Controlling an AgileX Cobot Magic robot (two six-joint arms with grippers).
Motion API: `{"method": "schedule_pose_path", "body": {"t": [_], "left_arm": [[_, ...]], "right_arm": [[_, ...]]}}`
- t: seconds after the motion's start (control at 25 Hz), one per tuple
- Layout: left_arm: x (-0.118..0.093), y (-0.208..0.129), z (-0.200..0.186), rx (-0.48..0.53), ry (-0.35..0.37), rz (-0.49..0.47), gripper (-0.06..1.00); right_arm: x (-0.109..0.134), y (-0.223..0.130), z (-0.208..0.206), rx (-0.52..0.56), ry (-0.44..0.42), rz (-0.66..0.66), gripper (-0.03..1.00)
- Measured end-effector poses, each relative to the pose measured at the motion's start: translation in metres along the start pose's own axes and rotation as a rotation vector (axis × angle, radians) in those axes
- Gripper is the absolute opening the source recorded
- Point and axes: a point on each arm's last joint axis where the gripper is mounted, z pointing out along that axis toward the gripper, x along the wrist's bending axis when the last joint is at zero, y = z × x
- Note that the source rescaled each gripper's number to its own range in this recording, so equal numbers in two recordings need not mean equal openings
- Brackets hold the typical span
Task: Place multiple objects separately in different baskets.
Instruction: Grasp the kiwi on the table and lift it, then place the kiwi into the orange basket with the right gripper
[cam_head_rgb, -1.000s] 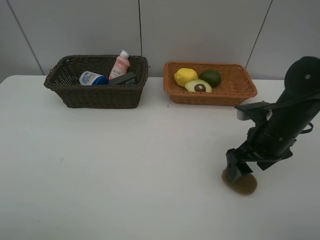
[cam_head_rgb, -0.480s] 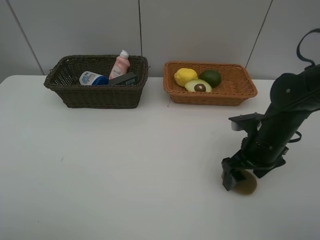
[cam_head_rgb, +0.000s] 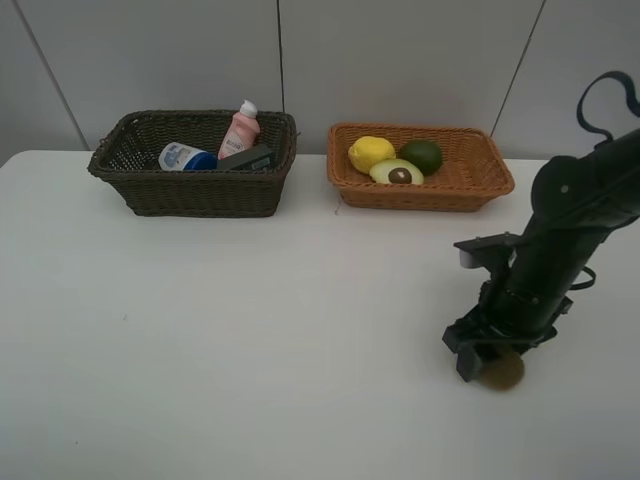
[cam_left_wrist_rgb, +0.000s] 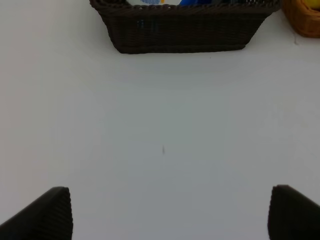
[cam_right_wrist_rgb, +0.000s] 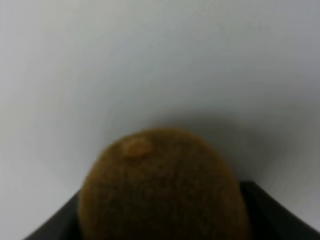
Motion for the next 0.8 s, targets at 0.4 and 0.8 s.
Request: {"method": "schedule_pose_path", "body": {"t": [0.4, 0.8], "left_arm": [[0.000, 0.000, 0.000, 0.000, 0.000, 0.000, 0.99], [0.000, 0.000, 0.000, 0.000, 0.000, 0.000, 0.99]], "right_arm": [[0.002, 0.016, -0.052, -0.073, -0.025, -0.046, 0.40], [-0.036, 0.112, -0.172, -0.624, -0.163, 0.011, 0.40]]}}
